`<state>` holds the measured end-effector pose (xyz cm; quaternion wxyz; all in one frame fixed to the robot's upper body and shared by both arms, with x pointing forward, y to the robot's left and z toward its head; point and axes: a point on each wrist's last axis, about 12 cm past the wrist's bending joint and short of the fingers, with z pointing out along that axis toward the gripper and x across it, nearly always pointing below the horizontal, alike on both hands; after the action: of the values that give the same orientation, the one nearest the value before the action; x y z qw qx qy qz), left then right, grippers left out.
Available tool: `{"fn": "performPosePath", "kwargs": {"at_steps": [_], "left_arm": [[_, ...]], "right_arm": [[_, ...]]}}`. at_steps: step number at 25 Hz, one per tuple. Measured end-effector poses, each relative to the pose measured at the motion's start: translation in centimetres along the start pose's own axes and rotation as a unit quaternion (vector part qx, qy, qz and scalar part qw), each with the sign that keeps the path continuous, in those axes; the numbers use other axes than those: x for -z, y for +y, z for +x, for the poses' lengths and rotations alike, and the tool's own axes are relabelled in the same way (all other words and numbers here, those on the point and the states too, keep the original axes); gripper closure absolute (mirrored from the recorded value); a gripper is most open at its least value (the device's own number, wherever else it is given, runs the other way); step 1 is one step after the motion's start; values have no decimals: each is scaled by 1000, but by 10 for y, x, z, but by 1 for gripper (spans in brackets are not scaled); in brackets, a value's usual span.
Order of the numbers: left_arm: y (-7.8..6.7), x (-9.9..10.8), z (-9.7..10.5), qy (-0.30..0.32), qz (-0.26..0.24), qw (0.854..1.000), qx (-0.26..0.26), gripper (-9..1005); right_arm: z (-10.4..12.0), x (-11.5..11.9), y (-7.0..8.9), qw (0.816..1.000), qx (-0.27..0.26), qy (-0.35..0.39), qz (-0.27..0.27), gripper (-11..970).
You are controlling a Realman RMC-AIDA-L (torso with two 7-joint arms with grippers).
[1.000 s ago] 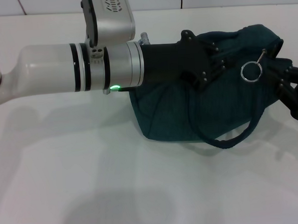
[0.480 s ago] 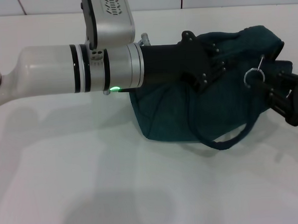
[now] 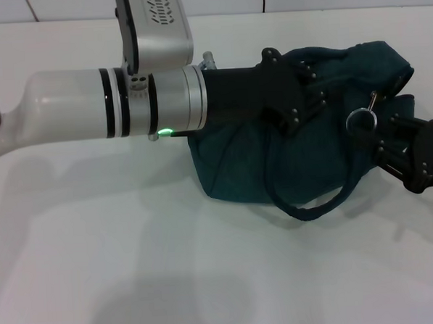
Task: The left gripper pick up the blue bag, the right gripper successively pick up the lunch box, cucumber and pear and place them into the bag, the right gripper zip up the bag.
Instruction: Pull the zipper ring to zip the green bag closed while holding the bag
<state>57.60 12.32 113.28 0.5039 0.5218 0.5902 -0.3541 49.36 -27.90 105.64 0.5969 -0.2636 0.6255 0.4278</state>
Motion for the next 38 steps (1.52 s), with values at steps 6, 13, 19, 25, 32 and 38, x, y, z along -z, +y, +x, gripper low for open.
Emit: {"fn": "performPosePath", "kwargs": {"at_steps": [6,13,19,25,32,38], "left_arm": [[-1,0,1,0,0,1000,1,915],[-1,0,1,0,1,1000,1,915],[-1,0,1,0,1,1000,1,915],[-1,1,1,0,0,1000,1,915],[-1,1,1,1,1,1000,1,915],[-1,1,1,0,1,1000,1,915]], "right_arm": [[0,1,2,1000,-1,-3,-2,644],[-1,1,1,1000,-2,-6,-2,750],[-2,-2,1,1000,0,-8,-6,747],[-4,-5,-1,1000,-5,-9,-5,781],[-3,-4,-1,1000,0,-9,-2,820],[-3,-1,-2,1000,13,-14,9,917]]}}
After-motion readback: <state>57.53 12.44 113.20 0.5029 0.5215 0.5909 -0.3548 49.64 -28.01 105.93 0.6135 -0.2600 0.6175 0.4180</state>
